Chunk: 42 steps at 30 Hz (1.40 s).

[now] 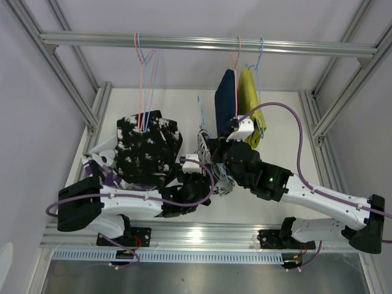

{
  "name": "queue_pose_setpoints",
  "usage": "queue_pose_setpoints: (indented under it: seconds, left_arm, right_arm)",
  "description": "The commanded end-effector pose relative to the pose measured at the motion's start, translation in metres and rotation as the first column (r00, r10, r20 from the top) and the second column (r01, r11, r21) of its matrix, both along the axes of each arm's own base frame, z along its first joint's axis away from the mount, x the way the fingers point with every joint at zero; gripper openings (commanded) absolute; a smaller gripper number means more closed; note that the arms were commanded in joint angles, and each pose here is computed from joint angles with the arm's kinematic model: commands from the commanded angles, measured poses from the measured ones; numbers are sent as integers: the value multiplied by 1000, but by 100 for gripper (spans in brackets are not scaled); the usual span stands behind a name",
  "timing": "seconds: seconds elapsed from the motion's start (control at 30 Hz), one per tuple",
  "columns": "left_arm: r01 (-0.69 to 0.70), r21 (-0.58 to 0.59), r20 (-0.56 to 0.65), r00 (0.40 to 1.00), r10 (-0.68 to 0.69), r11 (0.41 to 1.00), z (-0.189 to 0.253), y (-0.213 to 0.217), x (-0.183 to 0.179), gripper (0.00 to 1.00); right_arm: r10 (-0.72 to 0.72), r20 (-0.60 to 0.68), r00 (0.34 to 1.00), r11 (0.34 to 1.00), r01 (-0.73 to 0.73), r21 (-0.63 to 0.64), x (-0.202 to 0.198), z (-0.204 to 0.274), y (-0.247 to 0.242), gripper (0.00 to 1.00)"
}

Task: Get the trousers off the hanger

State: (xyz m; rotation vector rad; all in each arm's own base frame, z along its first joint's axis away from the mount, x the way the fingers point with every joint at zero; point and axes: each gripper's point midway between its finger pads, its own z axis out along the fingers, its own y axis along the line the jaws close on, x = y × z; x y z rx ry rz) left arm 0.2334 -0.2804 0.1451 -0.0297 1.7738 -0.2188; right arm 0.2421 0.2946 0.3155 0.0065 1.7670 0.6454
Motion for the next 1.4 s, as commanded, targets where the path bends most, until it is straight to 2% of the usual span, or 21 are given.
queue_pose_setpoints:
  seconds: [0.0,0.47,0.6,0.7,0.73,0.87,0.9,1.0,1.03,1.07,1.1,1.17,1.37]
  left_arm:
    - [-67,-83,1,998,67,994,8,-1,8,87]
    - [-138,-115,-14,990,137,984,17,-23,34,90]
    - [-163,-98,-17,987,162,982,10,-23,43,83]
    - [-188,-81,-18,982,187,979,3,-19,51,68]
    - [-197,-74,-19,980,196,978,1,-16,53,57]
    - [-227,-49,-12,974,226,973,-1,-12,59,37]
    - [-236,-47,-10,972,235,971,-2,-11,60,25]
    - [-252,-28,-21,968,251,967,-5,-6,61,12]
    - [-265,-47,-23,964,264,963,-3,-5,61,4]
    - [-269,-22,-30,963,269,963,-6,-1,60,1]
    - [-278,-44,-31,960,277,960,-3,-1,60,1]
    - [-286,-6,-38,958,285,958,-2,8,56,1]
    - [-261,-63,-26,965,260,963,37,26,42,1]
  right_arm:
    - [3,34,999,989,-8,146,-5,36,-1,0]
    - [52,32,998,978,-57,203,-20,46,-5,0]
    - [71,29,997,975,-76,207,-24,46,-4,0]
    - [82,32,996,973,-87,213,-26,47,-4,0]
    - [86,34,996,972,-92,217,-28,48,-5,0]
    - [100,38,994,970,-106,218,-31,50,-5,0]
    - [102,40,994,970,-108,218,-32,50,-5,0]
    - [108,43,993,968,-115,225,-33,52,-6,0]
    - [107,43,993,967,-115,227,-34,52,-7,0]
    - [106,43,993,967,-113,227,-34,52,-8,0]
    - [107,43,993,967,-114,229,-34,52,-8,0]
    - [107,43,993,967,-114,229,-35,52,-10,0]
    - [65,35,997,978,-70,196,-32,39,-21,0]
